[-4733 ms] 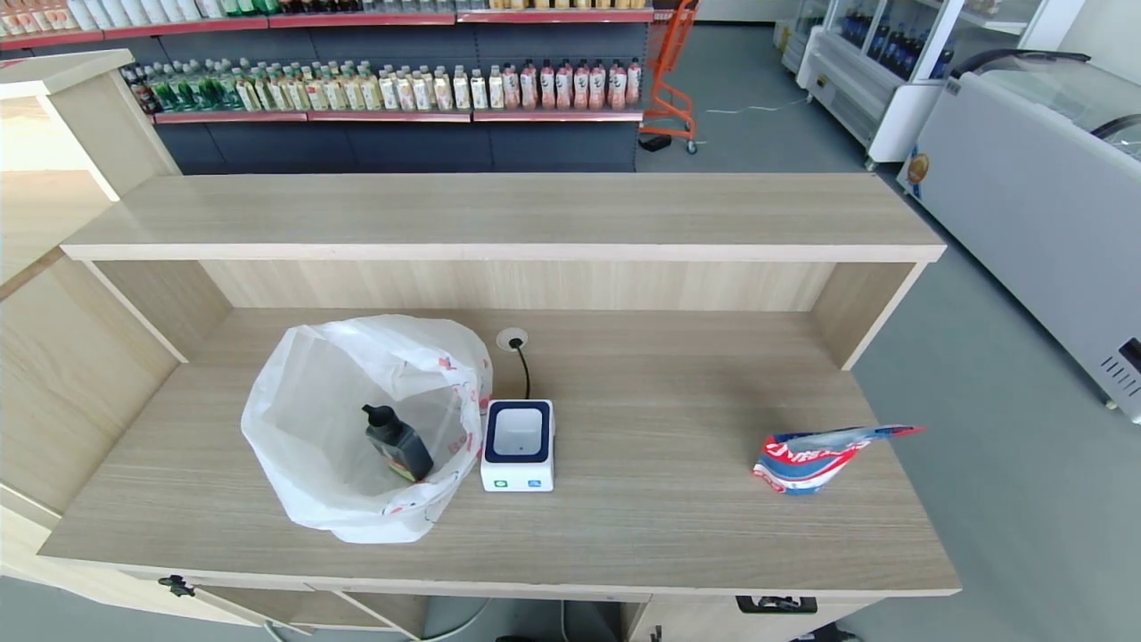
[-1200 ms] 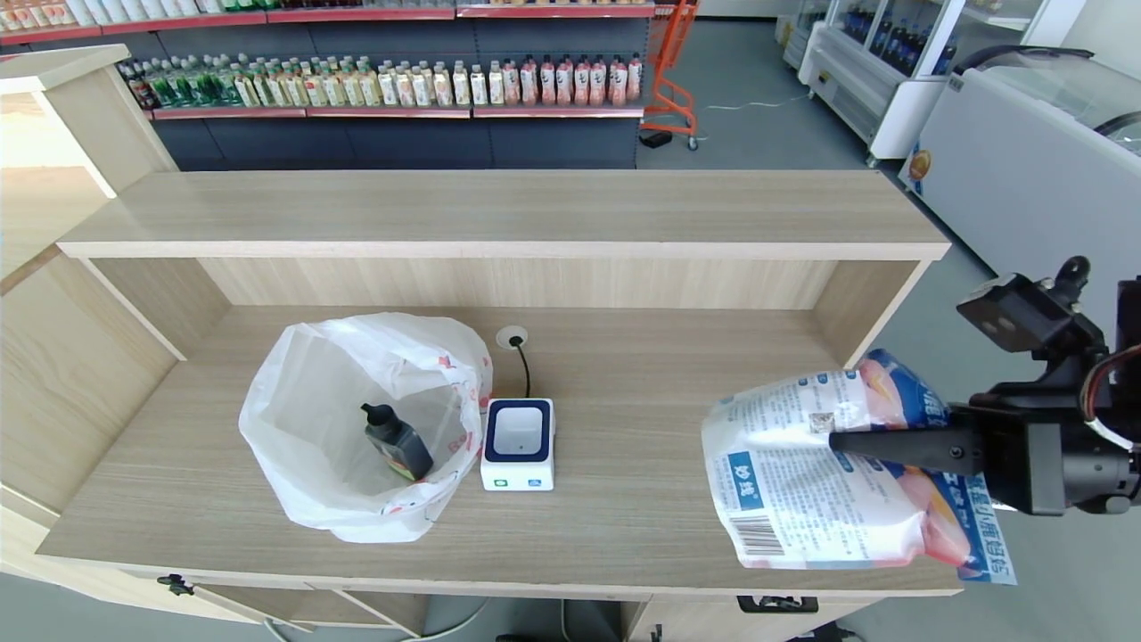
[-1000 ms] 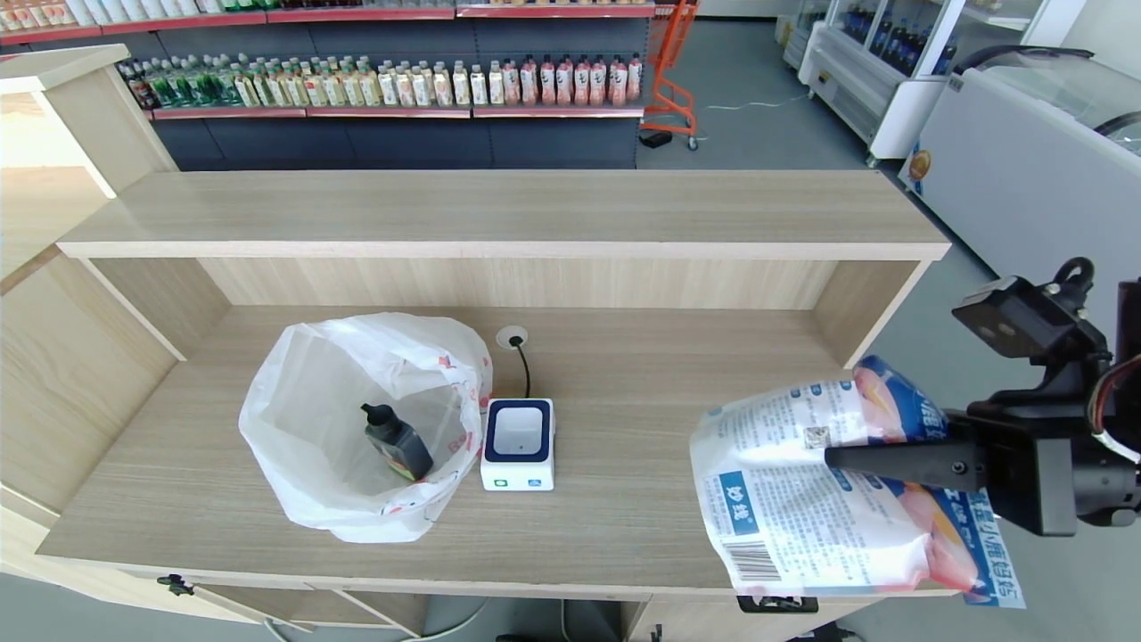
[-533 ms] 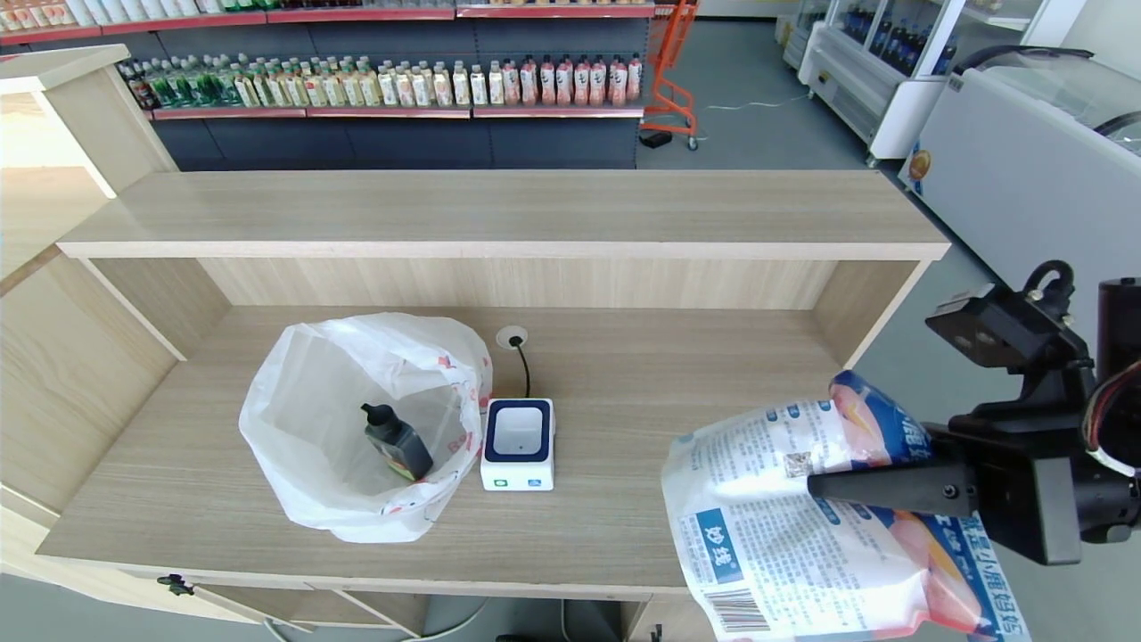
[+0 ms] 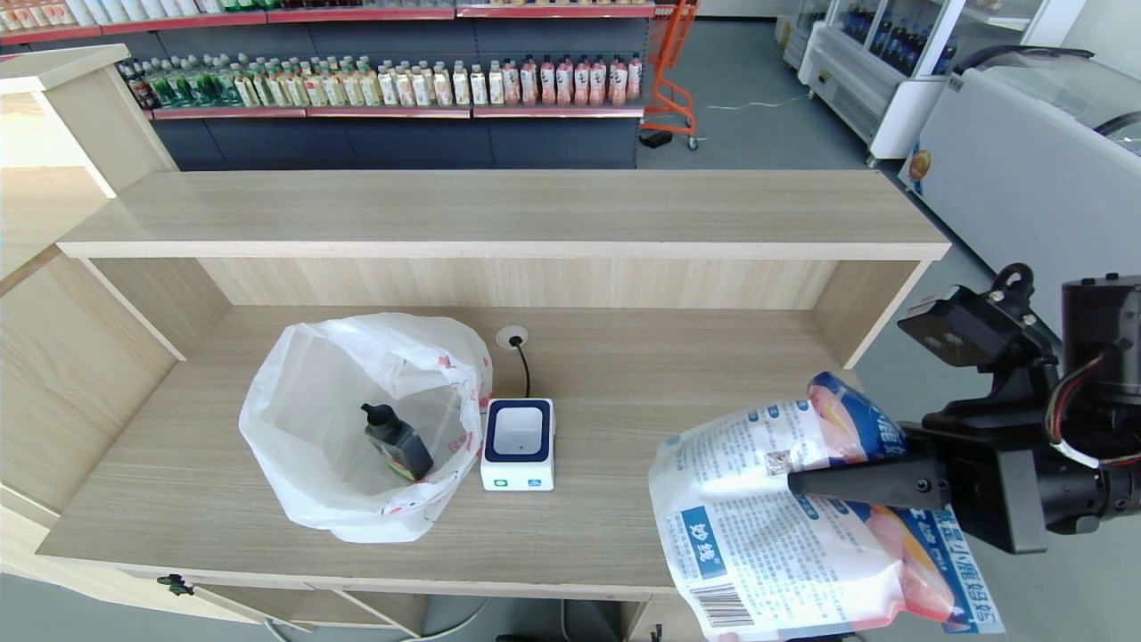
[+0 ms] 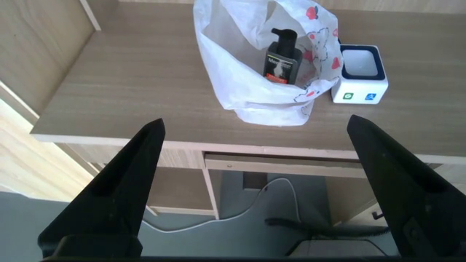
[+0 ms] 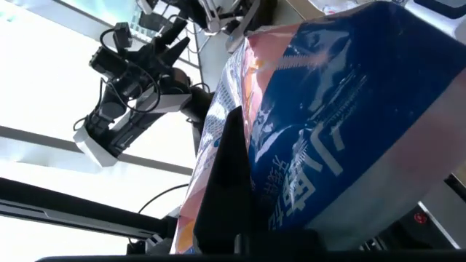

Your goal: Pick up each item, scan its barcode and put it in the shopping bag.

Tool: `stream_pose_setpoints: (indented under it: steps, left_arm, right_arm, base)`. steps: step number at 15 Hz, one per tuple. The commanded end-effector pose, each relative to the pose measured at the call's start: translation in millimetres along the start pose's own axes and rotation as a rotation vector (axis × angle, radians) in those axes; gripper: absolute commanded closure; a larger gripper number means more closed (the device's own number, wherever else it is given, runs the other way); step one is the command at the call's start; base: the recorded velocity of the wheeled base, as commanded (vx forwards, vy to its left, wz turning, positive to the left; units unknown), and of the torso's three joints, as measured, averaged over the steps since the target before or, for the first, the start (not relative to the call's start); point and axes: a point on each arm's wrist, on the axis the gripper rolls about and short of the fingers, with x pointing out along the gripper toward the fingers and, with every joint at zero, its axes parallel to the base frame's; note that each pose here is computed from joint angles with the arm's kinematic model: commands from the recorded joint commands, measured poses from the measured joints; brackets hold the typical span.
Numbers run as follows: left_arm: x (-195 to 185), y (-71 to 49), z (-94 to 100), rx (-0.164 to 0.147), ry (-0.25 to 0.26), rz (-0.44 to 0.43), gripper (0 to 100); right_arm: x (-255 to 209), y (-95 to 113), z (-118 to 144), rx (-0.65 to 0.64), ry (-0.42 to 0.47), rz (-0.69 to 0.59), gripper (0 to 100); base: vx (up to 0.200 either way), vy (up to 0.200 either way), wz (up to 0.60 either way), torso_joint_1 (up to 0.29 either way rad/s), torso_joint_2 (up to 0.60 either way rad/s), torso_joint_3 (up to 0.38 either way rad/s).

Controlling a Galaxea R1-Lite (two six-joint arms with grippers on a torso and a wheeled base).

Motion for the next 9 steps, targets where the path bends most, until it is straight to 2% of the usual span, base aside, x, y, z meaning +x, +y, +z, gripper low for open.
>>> stream_pose_setpoints:
  steps: [1, 9]
  left_arm:
    - [0.0, 0.0, 0.0, 0.0, 0.0, 0.001, 0]
    - [0.0, 0.0, 0.0, 0.0, 0.0, 0.001, 0]
  right_arm:
    - [1.1, -3.0, -0.9, 0.009, 0.004, -0.002, 100]
    - [2.8, -5.8, -1.3, 0.012, 0.009, 0.0, 100]
  base:
    - [0.0, 0.0, 0.0, 0.0, 0.0, 0.0]
    - [0.0, 0.0, 0.0, 0.0, 0.0, 0.0]
